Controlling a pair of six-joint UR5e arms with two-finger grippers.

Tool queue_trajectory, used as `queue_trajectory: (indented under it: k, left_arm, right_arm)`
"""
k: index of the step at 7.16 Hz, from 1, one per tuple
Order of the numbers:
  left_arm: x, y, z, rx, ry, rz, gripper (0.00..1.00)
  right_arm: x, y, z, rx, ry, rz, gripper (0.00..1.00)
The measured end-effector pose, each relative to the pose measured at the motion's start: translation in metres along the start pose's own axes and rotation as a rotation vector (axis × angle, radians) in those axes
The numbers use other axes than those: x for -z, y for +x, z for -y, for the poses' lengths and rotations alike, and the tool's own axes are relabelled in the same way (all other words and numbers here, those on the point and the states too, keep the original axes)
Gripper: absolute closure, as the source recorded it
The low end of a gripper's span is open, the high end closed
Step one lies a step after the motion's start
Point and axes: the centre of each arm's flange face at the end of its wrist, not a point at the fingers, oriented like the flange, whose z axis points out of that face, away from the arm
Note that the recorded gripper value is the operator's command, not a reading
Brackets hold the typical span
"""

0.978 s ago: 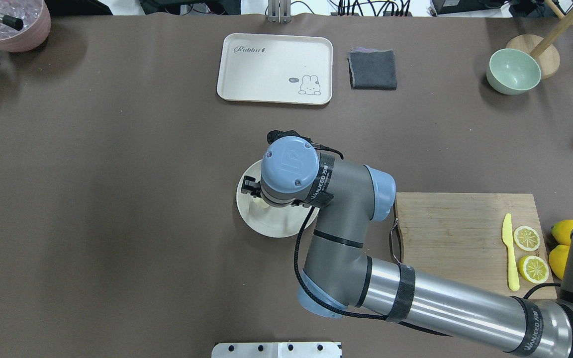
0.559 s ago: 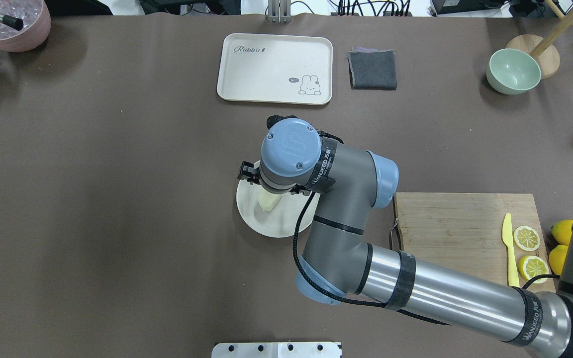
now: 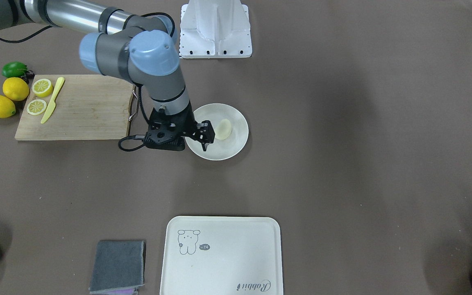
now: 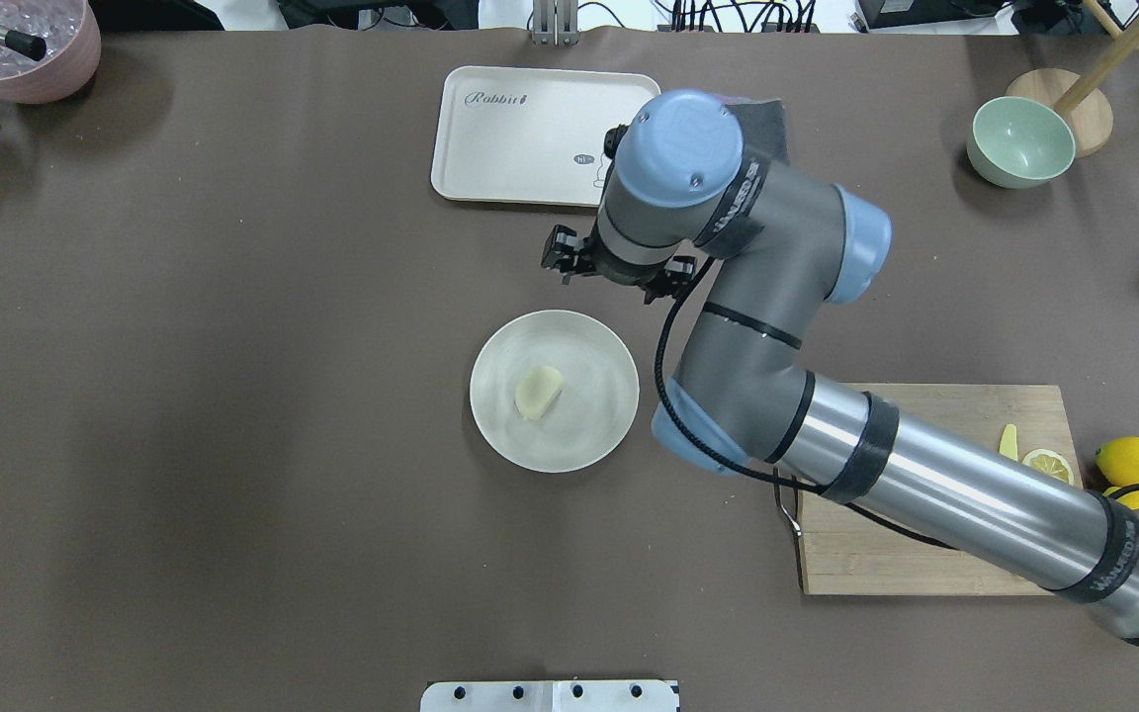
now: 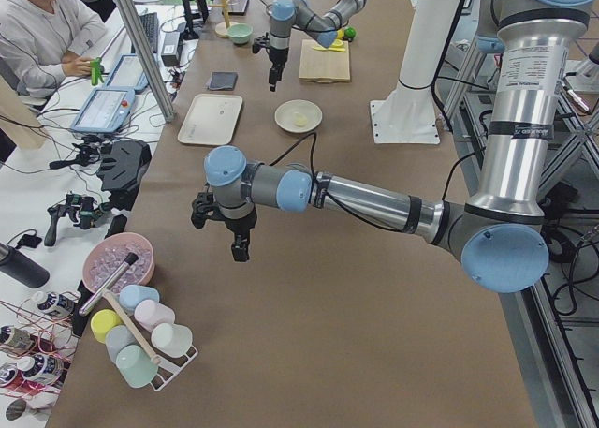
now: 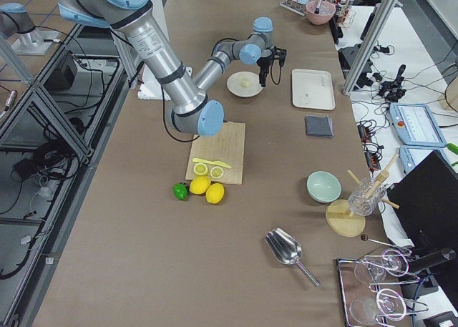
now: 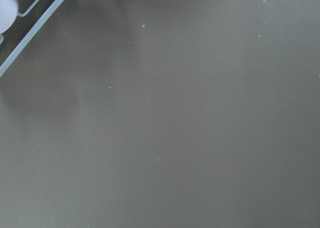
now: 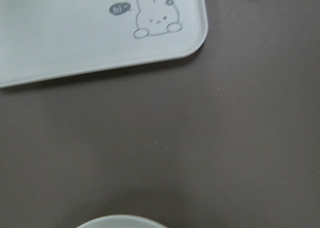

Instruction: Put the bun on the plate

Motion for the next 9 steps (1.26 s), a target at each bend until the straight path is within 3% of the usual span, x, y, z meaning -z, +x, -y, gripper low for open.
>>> queue_trajectory:
  k: [3, 5, 7, 9]
  left_arm:
    - [0.034, -0.08, -0.032, 0.002, -0.023, -0.004, 0.02]
    - [0.04, -0.1, -0.047, 0.04, -0.018, -0.008, 0.02]
    - [0.034, -0.107, -0.05, 0.057, -0.029, -0.012, 0.02]
    - [0.026, -0.113, -0.052, 0.071, -0.044, -0.016, 0.02]
  right_arm:
    - [0.046, 0.155, 0.091, 0.152, -0.005, -0.048, 0.0]
    - [0.096, 0.28, 0.118, 0.224, -0.022, -0.057, 0.0]
    - [0.136, 0.404, 0.095, 0.278, -0.056, -0.102, 0.0]
    - [0.148, 0.507, 0.057, 0.265, -0.1, -0.142, 0.0]
